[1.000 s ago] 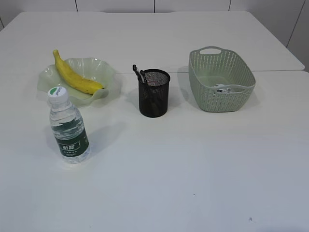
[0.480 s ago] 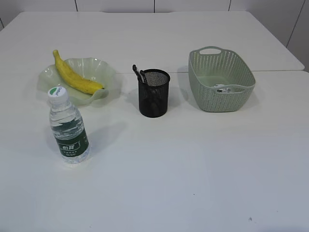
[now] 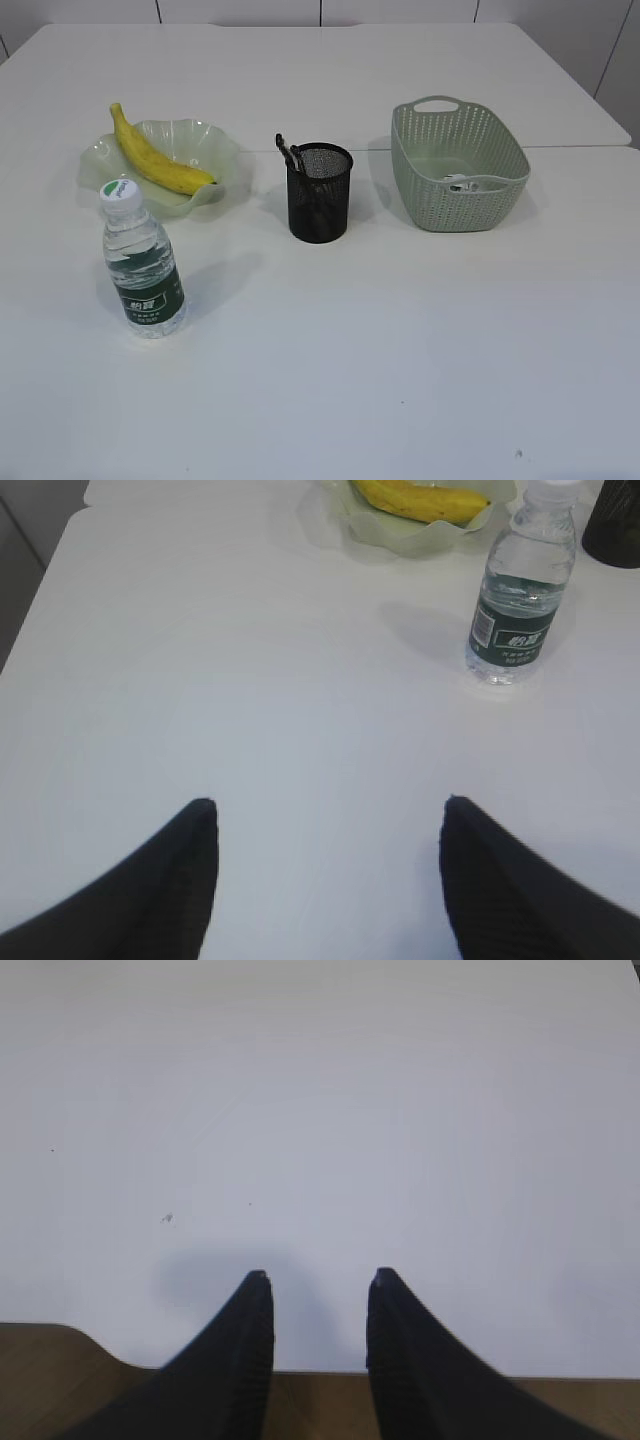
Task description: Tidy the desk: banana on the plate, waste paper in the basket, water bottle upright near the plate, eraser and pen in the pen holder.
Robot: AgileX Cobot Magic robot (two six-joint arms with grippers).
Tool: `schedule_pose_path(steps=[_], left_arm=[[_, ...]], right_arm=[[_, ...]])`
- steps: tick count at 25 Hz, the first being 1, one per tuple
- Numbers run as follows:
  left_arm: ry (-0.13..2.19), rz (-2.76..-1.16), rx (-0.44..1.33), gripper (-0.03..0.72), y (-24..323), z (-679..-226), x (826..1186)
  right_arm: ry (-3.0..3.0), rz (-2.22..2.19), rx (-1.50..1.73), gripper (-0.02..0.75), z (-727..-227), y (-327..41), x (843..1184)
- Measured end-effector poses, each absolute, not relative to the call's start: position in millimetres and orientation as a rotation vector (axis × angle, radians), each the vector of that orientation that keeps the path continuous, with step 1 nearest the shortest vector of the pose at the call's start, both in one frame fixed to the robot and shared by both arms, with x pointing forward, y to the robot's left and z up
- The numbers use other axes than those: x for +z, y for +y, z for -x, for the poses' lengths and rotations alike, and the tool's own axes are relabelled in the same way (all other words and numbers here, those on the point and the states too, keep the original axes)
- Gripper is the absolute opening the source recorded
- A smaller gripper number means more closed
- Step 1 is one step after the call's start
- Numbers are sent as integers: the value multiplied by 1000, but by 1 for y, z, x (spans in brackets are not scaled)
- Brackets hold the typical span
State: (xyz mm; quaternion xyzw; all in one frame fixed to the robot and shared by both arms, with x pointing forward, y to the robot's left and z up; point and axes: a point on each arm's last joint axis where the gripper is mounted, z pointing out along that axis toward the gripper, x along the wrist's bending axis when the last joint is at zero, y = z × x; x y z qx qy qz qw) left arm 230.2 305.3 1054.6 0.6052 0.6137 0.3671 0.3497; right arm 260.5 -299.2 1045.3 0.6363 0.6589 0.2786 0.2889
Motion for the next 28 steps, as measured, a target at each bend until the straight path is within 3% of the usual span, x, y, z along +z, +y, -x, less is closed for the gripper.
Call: schedule_pose_path(steps=[28], left_arm=[[1590,-1569,952,467,305,-230,1055]], right_arm=[[1617,-1561,887,239,-228,-300,1046]])
